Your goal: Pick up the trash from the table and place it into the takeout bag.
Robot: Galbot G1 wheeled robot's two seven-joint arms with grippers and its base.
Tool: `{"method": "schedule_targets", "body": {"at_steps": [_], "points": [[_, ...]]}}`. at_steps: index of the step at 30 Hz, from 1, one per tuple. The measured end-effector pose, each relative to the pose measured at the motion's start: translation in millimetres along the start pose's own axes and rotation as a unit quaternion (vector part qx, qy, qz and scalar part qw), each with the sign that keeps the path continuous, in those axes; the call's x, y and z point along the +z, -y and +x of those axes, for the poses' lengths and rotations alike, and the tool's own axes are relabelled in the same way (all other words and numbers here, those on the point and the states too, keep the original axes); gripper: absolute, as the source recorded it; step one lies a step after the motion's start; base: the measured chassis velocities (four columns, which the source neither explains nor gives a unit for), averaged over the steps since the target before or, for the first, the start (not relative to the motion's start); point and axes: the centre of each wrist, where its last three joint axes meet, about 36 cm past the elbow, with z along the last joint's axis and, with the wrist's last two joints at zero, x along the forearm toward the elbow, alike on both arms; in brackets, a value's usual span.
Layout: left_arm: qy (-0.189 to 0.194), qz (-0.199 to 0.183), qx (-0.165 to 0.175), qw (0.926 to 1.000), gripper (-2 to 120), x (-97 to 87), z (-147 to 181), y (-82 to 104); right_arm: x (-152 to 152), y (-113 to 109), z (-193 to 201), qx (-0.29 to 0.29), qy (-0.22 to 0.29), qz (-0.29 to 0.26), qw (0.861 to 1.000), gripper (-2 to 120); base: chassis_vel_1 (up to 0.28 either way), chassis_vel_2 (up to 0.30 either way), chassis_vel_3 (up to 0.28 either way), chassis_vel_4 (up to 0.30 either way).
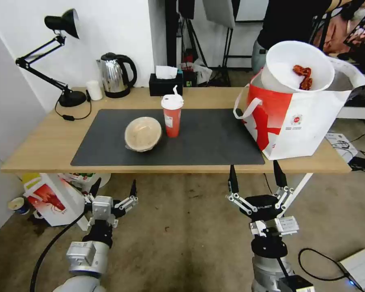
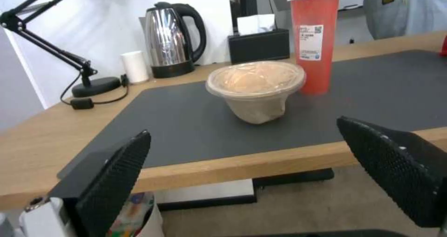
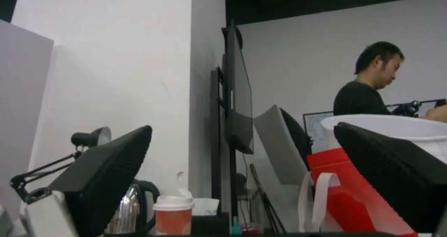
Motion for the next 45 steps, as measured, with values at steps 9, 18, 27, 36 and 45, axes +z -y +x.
{"method": "schedule_targets", "body": {"at_steps": [9,18,27,36,45], "points": [[0.0,0.0,0.0,1.0,100,0.0,0,0.0,-5,0,22,-0.018,-0.021,0.009,1.0,100,0.0,0.0,0.0,0.0],[0.0,0.0,0.0,1.0,100,0.0,0,0.0,-2,10,24,-0.053,-0.03,0.018,0.998,100,0.0,0.0,0.0,0.0],[0.0,0.0,0.0,1.0,100,0.0,0,0.0,-3,14,21,-0.057,-0.036,0.021,0.997,100,0.0,0.0,0.0,0.0],[0.0,0.0,0.0,1.0,100,0.0,0,0.0,-1,17,29,-0.064,-0.049,0.023,0.996,100,0.0,0.0,0.0,0.0],[0.0,0.0,0.0,1.0,100,0.0,0,0.0,-9,21,17,-0.067,-0.035,0.014,0.997,100,0.0,0.0,0.0,0.0]]}}
